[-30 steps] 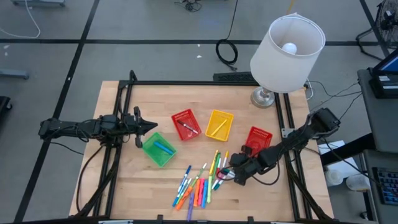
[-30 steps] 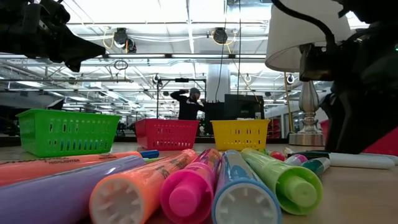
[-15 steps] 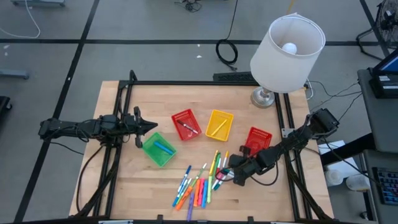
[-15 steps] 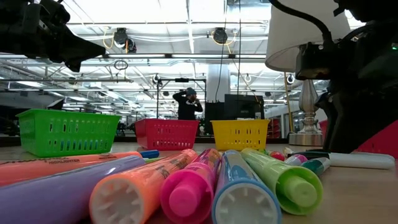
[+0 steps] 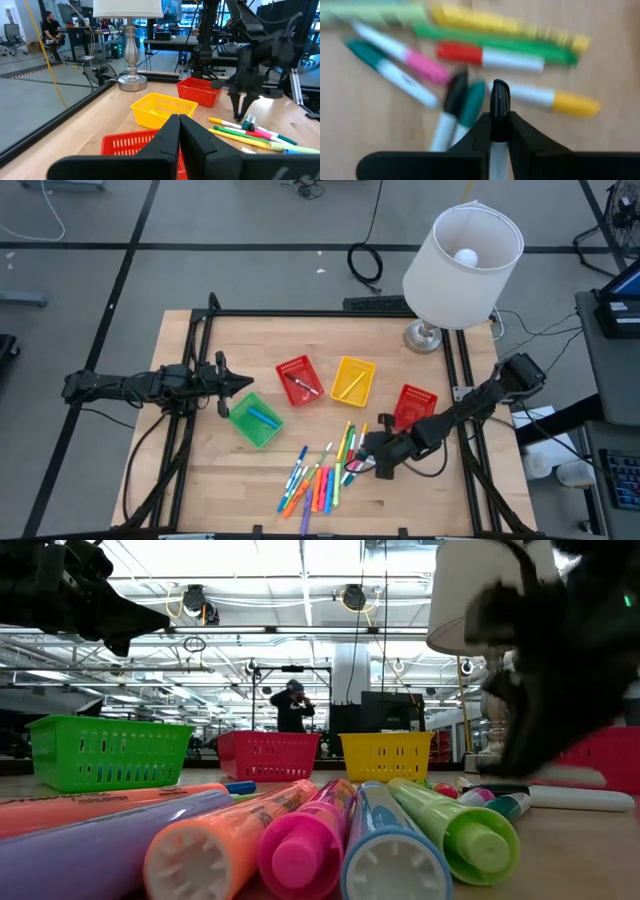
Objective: Pick & Place Markers
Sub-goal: Put the black marker into the right red bin
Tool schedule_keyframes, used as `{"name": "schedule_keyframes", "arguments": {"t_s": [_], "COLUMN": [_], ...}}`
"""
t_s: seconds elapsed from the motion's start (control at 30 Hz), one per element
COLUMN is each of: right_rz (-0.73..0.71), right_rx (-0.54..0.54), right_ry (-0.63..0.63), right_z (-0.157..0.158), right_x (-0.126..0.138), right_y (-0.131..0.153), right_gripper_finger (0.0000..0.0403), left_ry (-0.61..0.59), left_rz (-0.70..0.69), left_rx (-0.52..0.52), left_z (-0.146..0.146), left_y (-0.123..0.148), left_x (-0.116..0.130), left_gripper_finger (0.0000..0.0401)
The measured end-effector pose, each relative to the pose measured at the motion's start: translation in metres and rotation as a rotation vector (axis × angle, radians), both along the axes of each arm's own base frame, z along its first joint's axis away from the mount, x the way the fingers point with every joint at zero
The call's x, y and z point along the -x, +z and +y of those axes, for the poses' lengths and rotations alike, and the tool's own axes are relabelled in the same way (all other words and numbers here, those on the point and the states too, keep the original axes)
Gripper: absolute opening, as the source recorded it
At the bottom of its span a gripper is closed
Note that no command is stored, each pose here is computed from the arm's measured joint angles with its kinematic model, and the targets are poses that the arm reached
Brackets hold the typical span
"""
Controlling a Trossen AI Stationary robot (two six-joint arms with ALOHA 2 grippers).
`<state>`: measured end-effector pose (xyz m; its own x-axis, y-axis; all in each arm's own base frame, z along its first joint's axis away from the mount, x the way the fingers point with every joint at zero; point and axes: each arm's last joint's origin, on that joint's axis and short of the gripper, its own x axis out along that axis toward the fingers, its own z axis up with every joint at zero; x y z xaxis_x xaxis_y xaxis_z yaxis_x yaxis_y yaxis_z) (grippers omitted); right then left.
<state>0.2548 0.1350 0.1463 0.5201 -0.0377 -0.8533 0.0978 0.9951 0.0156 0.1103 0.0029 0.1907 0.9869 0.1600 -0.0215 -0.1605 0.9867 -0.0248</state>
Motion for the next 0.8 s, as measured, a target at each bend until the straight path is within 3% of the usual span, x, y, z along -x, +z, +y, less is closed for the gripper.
{"name": "schedule_keyframes", "arguments": {"t_s": [0.33,0.53,0.8], "right_rz": [-0.174,-0.300,-0.200], "right_rx": [-0.013,-0.006,0.086], "right_ry": [0.002,-0.025,-0.158], "right_z": [-0.007,-0.020,-0.052], "right_x": [0.006,0.027,0.077], "right_y": [0.044,0.086,0.108], "right_gripper_finger": [0.0026,0.0026,0.0026], "left_ry": [0.001,0.002,0.002], "left_rz": [0.002,0.002,0.011], "left_rx": [-0.002,-0.004,-0.005], "left_z": [0.000,0.000,0.000], "left_y": [0.000,0.000,-0.001], "left_x": [0.000,0.000,0.000], "left_gripper_finger": [0.0019,0.0019,0.0019]}}
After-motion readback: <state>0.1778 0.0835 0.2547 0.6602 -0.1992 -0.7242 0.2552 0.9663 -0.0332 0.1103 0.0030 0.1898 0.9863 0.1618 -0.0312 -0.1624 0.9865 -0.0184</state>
